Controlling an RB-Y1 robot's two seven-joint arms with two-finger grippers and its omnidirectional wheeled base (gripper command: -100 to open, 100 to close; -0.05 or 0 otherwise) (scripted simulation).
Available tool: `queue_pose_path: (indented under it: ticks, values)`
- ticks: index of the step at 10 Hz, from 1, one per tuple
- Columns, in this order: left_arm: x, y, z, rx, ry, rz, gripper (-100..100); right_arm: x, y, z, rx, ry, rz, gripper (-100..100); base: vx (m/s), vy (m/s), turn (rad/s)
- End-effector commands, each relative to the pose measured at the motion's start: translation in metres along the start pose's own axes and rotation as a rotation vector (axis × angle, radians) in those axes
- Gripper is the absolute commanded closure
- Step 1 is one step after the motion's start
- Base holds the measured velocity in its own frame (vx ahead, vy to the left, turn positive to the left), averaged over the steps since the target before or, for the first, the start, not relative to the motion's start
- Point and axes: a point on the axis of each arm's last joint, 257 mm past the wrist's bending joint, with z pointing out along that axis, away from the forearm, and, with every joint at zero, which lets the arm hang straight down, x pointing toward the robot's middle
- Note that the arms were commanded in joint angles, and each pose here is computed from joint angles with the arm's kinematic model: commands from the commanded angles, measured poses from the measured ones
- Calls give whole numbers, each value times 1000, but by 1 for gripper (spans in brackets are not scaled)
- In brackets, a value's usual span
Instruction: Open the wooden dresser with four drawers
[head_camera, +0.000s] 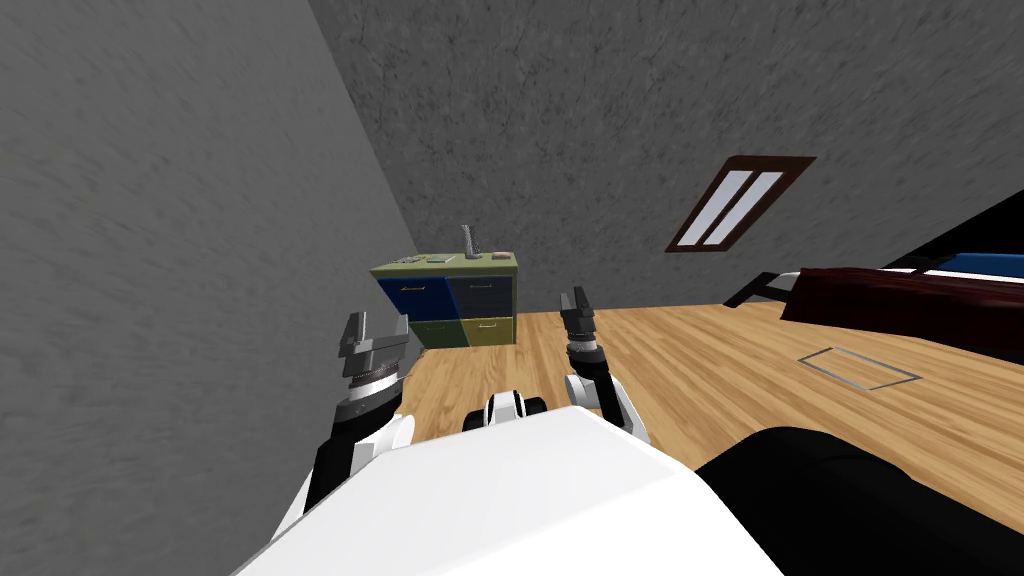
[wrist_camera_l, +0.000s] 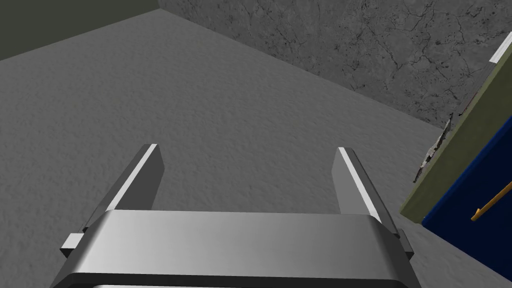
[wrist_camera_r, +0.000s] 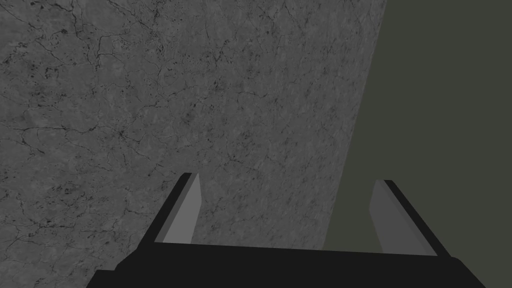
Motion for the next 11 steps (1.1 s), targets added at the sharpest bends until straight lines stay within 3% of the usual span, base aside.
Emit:
queue_pose_path:
  ticks: [1,8,11]
  values:
    - [4,21,-1,-49,50,20,-100,0,0,0,0,0,0,0,98,-2,-39]
    - [2,78,-10,-164,60,35,-100,0,0,0,0,0,0,0,120,1,-35]
    - [1,117,-18,-241,46,34,-100,0,0,0,0,0,0,0,148,6,-52]
